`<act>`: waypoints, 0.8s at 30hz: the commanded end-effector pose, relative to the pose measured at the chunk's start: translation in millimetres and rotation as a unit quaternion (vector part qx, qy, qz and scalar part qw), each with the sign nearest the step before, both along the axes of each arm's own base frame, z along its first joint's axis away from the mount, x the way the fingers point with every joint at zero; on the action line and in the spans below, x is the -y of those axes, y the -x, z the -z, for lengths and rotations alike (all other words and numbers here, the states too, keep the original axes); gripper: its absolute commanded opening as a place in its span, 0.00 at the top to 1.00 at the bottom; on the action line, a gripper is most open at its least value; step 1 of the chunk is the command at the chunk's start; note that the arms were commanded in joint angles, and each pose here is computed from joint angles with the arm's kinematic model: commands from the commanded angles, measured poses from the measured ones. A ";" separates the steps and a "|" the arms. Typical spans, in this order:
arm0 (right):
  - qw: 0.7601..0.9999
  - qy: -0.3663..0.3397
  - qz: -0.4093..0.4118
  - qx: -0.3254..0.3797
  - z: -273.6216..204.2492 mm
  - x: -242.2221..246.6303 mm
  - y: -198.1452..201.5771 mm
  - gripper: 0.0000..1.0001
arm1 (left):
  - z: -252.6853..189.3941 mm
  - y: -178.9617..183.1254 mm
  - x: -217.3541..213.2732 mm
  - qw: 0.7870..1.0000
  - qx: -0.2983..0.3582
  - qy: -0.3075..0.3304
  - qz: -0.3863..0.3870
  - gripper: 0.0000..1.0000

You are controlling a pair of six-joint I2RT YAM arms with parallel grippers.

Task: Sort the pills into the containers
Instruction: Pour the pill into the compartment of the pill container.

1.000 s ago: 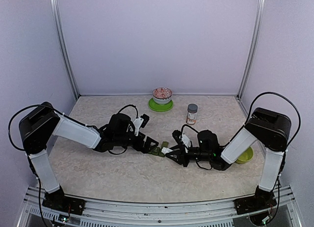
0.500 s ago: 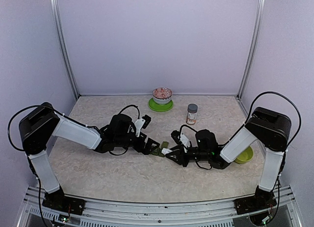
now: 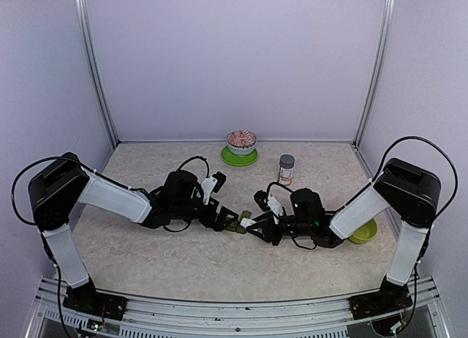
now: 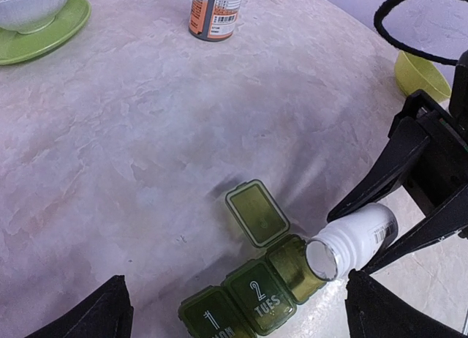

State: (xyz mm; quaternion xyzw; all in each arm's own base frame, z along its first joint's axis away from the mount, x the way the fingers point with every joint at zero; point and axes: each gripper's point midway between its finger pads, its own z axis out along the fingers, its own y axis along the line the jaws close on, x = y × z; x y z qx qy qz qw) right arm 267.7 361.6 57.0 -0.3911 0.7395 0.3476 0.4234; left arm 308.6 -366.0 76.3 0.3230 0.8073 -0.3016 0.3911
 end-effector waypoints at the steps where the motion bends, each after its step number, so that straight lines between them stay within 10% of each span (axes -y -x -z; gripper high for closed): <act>1: 1.000 -0.003 0.005 0.013 -16.5 -1.9 -7.4 0.76 | -11.2 -1.7 7.6 1.000 0.014 0.004 0.007 0.01; 24: 1.000 0.022 -0.003 0.009 -20.5 -7.5 -6.8 0.76 | -3.9 -1.0 12.1 1.000 0.011 -0.011 0.012 0.01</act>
